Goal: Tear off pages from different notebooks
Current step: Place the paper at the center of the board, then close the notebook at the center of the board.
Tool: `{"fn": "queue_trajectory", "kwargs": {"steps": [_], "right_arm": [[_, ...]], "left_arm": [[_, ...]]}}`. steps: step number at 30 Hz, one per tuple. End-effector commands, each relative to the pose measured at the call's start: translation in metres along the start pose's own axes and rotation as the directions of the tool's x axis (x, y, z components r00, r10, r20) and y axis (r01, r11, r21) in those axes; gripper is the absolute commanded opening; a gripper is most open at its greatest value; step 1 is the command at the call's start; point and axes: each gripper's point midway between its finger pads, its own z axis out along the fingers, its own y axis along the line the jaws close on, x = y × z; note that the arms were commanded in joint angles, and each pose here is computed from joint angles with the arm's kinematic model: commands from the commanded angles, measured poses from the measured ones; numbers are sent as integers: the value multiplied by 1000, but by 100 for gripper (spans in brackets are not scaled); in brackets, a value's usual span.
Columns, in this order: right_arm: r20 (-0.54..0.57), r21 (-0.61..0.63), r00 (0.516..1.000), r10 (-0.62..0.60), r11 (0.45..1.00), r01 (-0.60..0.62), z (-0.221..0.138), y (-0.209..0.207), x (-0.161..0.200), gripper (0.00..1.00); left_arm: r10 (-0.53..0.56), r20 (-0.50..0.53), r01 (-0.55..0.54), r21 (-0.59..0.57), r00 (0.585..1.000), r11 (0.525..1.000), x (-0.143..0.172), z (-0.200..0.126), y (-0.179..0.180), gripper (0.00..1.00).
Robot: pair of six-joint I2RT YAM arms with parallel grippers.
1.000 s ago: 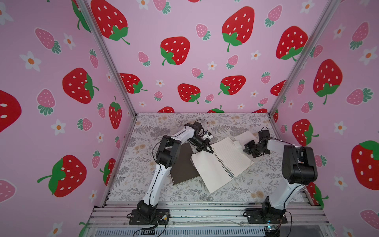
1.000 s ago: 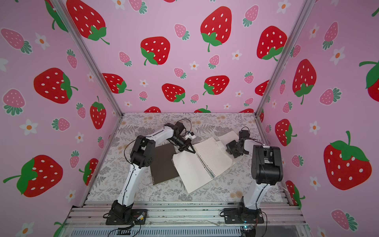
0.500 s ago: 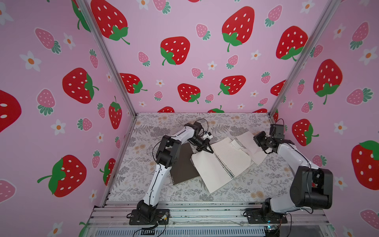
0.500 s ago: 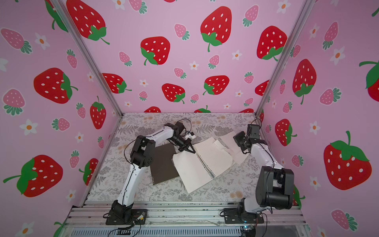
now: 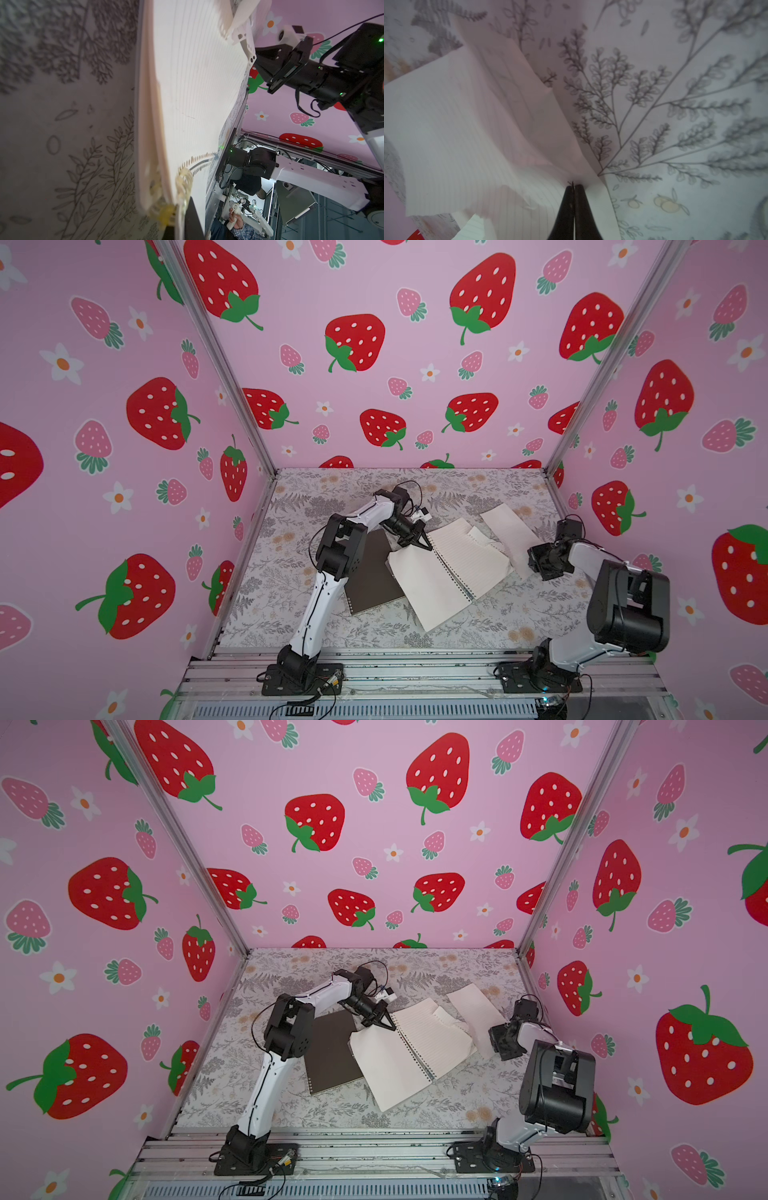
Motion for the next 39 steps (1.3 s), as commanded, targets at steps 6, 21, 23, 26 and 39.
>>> {"fn": "queue_trajectory", "kwargs": {"steps": [6,21,23,26,39], "right_arm": [[20,124,989,143,982,-145,-2,-43,-1,6],[213,-111,976,33,994,-9,-103,-2,-12,4],[224,-219,974,-34,972,84,-115,35,-9,7],[118,-304,978,-169,932,198,-109,78,18,7],[-295,-370,716,-632,767,525,-28,137,160,8]], "left_arm": [[8,-32,-8,-7,999,1000,17,6,-1,0],[-3,-22,3,-28,1000,1000,19,-1,10,0],[-10,-21,9,-40,1000,999,18,-4,12,0],[-20,-13,19,-60,1000,998,18,-12,14,0],[-126,4,118,-392,992,912,52,-74,41,0]]}}
